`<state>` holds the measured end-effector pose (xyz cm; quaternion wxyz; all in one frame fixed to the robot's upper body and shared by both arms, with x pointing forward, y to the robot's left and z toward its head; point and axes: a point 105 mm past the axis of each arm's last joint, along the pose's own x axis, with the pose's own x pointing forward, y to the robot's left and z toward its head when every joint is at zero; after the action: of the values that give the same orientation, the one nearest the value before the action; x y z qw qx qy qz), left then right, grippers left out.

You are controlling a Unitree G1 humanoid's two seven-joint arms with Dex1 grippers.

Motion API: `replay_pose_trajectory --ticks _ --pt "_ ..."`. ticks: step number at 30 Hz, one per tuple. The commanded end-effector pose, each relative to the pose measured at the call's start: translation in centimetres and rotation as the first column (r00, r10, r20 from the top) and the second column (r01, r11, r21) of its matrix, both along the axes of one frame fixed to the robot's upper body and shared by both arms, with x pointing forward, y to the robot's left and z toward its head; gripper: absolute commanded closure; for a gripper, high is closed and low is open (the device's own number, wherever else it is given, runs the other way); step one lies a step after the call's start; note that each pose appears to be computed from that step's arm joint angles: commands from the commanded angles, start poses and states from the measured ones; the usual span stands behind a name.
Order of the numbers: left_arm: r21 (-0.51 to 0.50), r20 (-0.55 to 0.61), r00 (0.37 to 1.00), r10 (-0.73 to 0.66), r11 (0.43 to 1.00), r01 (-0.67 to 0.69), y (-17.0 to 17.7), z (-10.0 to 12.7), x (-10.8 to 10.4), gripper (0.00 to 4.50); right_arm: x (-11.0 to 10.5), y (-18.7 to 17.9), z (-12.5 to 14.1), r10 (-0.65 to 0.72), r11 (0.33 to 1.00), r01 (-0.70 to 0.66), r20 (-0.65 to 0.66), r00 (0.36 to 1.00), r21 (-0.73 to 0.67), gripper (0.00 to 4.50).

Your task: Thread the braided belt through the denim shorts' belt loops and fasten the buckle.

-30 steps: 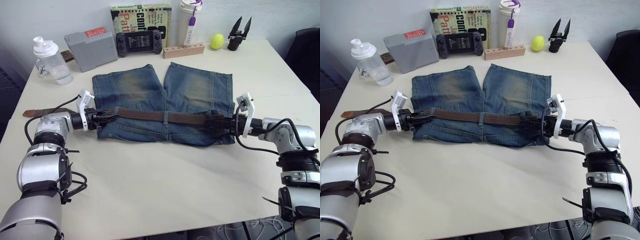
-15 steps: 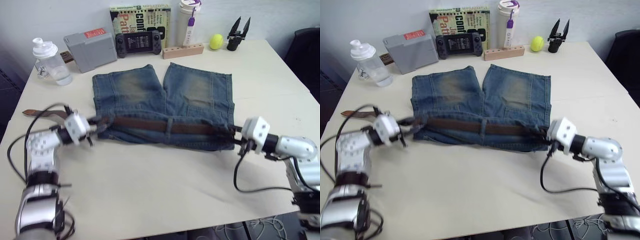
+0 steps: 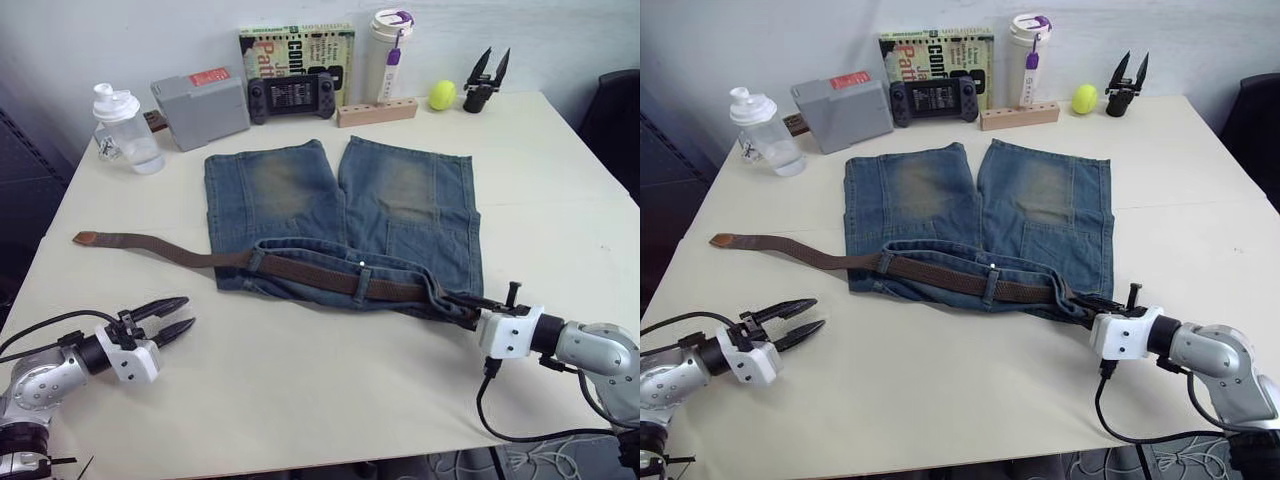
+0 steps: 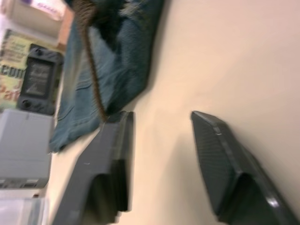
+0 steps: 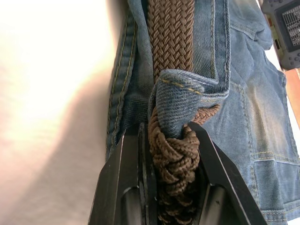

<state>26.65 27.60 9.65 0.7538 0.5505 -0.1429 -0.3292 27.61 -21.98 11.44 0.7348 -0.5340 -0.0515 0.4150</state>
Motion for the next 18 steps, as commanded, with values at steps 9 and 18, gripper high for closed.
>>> replay_pose_trajectory --ticks 9,18 --pt "-0.659 -0.533 0.753 -0.386 0.748 -0.083 -5.2 8.1 3.7 0.05 0.5 0.3 -0.7 0.004 0.999 -0.004 0.023 1.000 -0.032 4.05" --pt "-0.701 -0.670 0.494 -0.554 0.690 -0.178 -7.9 8.6 7.3 0.05 0.9 1.7 -0.5 0.031 0.999 -0.031 0.030 0.999 -0.010 4.05"
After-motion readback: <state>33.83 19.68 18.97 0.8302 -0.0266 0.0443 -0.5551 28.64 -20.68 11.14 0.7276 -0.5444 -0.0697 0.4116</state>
